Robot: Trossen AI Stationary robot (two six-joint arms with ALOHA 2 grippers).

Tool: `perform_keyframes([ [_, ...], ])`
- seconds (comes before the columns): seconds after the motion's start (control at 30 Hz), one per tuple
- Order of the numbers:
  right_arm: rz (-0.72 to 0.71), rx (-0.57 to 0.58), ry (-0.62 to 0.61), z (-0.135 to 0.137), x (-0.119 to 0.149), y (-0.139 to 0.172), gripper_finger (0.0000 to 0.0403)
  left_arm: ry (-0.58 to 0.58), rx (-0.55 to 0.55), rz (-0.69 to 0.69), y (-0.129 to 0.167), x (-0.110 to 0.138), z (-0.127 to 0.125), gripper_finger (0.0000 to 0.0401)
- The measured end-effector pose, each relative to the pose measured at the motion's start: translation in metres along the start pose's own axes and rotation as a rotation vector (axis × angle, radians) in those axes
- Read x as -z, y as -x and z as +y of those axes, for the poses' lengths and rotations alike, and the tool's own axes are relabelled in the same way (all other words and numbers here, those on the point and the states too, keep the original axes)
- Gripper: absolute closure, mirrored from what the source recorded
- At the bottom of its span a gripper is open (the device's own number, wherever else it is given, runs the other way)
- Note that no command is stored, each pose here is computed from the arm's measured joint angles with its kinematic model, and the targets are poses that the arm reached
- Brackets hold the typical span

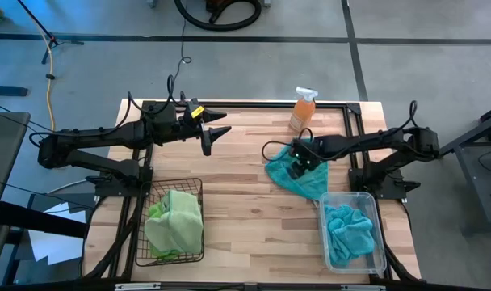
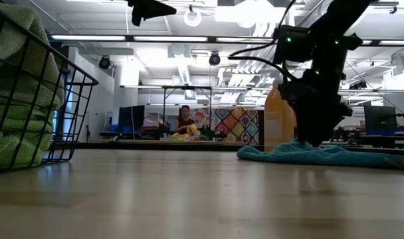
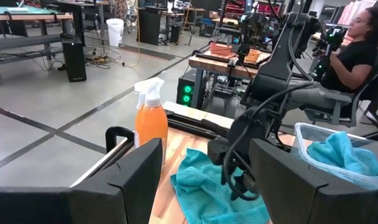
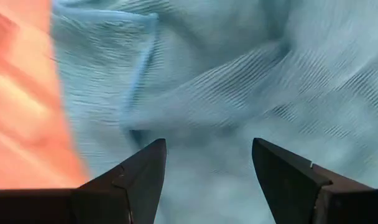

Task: Sort microfiber towel by color & place in baskets
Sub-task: Put the blue microfiber cloth into the transparent bin

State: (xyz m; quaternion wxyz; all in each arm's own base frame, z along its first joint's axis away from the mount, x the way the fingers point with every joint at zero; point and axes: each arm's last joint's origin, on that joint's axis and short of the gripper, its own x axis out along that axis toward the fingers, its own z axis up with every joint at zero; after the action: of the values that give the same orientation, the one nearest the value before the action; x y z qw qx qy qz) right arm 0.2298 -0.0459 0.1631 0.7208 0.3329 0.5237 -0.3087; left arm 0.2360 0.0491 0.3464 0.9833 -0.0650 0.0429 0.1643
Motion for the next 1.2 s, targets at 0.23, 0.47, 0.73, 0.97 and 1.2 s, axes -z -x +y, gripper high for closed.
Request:
perform_keyframes([
  [0.23, 0.007, -0.072, -0.319, 0.01, -0.009, 0.01, 0.0167, -0.001, 0.0, 0.001, 0.0, 0.0, 0.0, 0.0169],
  [0.47, -0.018, 0.019, -0.547, -0.004, -0.008, 0.001, 0.0167, -0.008, 0.003, 0.001, 0.0, 0.0, 0.0, 0.0169],
  [0.73, 0.012, 0.058, -0.645, -0.007, -0.004, -0.028, 0.0167, -0.053, 0.056, 0.006, 0.0, 0.0, -0.002, 0.0169],
  [0.97, -0.011, 0.089, -0.668, -0.008, -0.004, -0.031, 0.017, -0.055, 0.055, 0.005, 0.0, 0.0, -0.002, 0.0169],
  [1.2, -0.011, 0.194, -0.582, -0.009, 0.004, -0.036, 0.0296, -0.012, 0.065, -0.059, 0.0, -0.006, -0.002, 0.0169],
])
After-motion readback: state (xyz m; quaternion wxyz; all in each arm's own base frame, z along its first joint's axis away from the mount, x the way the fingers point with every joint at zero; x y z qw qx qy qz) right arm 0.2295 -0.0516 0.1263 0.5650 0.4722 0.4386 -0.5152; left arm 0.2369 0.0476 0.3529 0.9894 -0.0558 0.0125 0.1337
